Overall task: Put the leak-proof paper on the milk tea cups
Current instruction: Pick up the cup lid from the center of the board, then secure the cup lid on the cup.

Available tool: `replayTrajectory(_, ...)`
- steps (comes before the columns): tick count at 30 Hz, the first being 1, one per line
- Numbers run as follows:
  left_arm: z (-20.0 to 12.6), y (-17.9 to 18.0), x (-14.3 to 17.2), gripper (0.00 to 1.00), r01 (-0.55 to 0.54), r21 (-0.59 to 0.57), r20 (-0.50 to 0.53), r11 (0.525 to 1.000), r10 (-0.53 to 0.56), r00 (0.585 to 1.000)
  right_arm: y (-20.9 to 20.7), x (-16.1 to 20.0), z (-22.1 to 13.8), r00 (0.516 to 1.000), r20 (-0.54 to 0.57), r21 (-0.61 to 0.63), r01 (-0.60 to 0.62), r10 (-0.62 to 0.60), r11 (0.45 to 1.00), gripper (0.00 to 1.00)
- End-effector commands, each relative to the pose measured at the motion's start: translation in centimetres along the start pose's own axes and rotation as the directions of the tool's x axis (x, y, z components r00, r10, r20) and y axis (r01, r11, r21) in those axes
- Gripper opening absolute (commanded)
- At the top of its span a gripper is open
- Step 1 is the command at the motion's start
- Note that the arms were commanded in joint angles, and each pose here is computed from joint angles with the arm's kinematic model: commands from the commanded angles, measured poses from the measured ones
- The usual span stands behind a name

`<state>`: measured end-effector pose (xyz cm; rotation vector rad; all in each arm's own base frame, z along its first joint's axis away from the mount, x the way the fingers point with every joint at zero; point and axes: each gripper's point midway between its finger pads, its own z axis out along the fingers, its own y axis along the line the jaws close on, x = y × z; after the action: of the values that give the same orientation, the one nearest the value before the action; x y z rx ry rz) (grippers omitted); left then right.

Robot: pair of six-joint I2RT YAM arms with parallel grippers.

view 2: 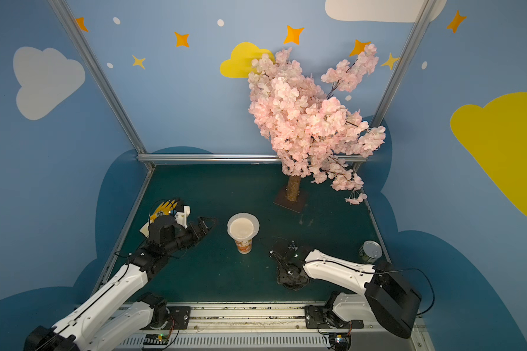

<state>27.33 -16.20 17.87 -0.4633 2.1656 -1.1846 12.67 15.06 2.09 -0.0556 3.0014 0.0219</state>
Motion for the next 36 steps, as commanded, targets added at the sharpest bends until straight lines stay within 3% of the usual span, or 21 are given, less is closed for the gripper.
replayTrajectory(1,-0.3,-1.4,-0.6,0.96,-0.023,0.031,0.011,0.999,0.023,1.0,-1.3,0.8,0.8,0.999,-0.027,0.042,-0.019,0.02,0.999,0.72)
replayTrajectory(7,0.0,-1.0,-0.5,0.96,-0.021,0.025,0.009,0.999,0.021,1.0,-1.9,-0.1,-1.5,0.999,0.028,0.027,-0.028,0.027,0.999,0.71)
replayTrajectory(12,0.4,-1.0,-0.6,0.97,-0.021,0.029,0.007,0.999,0.021,1.0,-2.0,-2.6,-6.4,0.992,0.127,-0.024,-0.007,0.01,1.0,0.69)
replayTrajectory(18,0.8,-1.0,-0.6,0.97,-0.023,0.041,-0.003,0.999,0.023,1.0,0.3,-6.8,-14.6,0.956,0.234,-0.114,0.206,-0.175,0.972,0.69)
replayTrajectory(27,1.0,-0.1,0.2,0.97,-0.007,0.047,-0.015,0.999,0.007,1.0,8.6,-12.4,-22.8,0.818,0.299,-0.154,0.549,-0.491,0.821,0.68)
replayTrajectory(36,0.3,0.4,0.6,0.97,-0.005,0.048,-0.004,0.999,0.005,1.0,14.8,-14.3,-22.5,0.711,0.26,-0.157,0.699,-0.653,0.698,0.69)
